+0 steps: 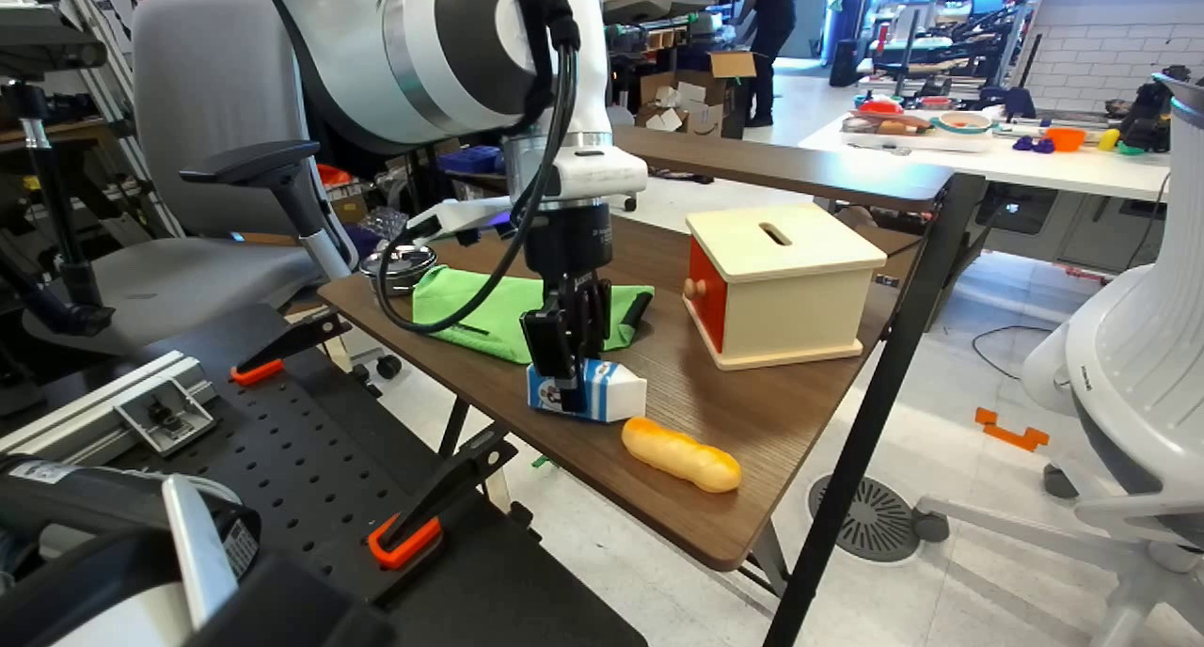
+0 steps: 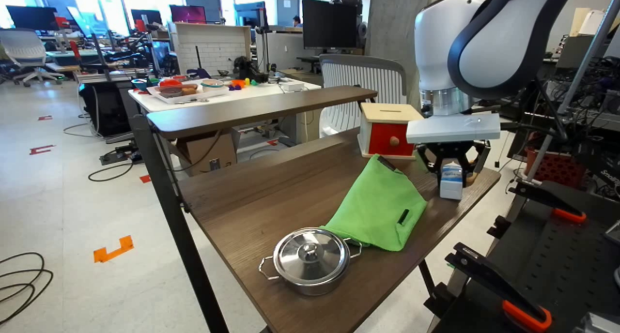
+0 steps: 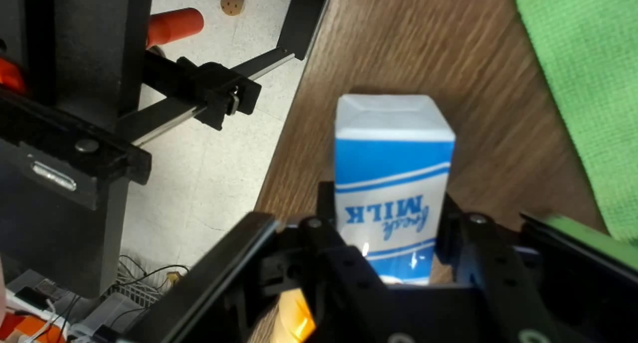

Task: Pick the milk carton and move it to the left on the desk

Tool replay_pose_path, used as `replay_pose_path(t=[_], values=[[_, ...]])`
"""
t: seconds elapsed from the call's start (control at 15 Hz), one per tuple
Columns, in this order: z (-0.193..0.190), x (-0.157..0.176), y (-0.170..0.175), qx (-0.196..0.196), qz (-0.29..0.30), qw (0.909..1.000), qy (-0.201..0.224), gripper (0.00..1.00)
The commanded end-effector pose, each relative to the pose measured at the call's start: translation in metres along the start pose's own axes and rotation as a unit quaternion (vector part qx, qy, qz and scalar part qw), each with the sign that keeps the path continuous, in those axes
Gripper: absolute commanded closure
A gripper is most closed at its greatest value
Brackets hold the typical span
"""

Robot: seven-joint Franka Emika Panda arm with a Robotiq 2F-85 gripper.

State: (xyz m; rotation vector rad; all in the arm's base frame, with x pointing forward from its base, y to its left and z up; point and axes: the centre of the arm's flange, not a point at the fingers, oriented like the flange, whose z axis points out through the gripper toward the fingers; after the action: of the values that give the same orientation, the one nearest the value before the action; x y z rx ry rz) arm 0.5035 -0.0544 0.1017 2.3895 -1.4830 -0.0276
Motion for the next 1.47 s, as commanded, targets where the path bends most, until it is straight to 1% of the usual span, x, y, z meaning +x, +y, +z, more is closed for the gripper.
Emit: replay_pose_path(t=[0.0, 0.13, 0.27, 0.47, 0.6, 0.73, 0.93, 1.13, 1.4], values=[[-0.025, 0.000, 0.010, 0.014, -0.005, 0.9999, -0.005, 0.81], [-0.050, 0.001, 0.015, 0.030, -0.015, 0.9994, -0.007, 0.81], [-0.083, 0.004, 0.016, 0.058, -0.023, 0.9980, -0.001, 0.81], [-0.139, 0.001, 0.004, 0.113, -0.034, 0.9929, 0.017, 0.81], [-0.172, -0.010, -0.009, 0.148, -0.045, 0.9877, 0.023, 0.81], [-0.199, -0.033, -0.021, 0.181, -0.062, 0.9814, 0.021, 0.81], [-0.226, -0.079, -0.040, 0.213, -0.105, 0.9714, 0.015, 0.81], [-0.234, -0.132, -0.057, 0.235, -0.159, 0.9587, 0.015, 0.81], [-0.227, -0.183, -0.071, 0.248, -0.219, 0.9435, 0.014, 0.81]])
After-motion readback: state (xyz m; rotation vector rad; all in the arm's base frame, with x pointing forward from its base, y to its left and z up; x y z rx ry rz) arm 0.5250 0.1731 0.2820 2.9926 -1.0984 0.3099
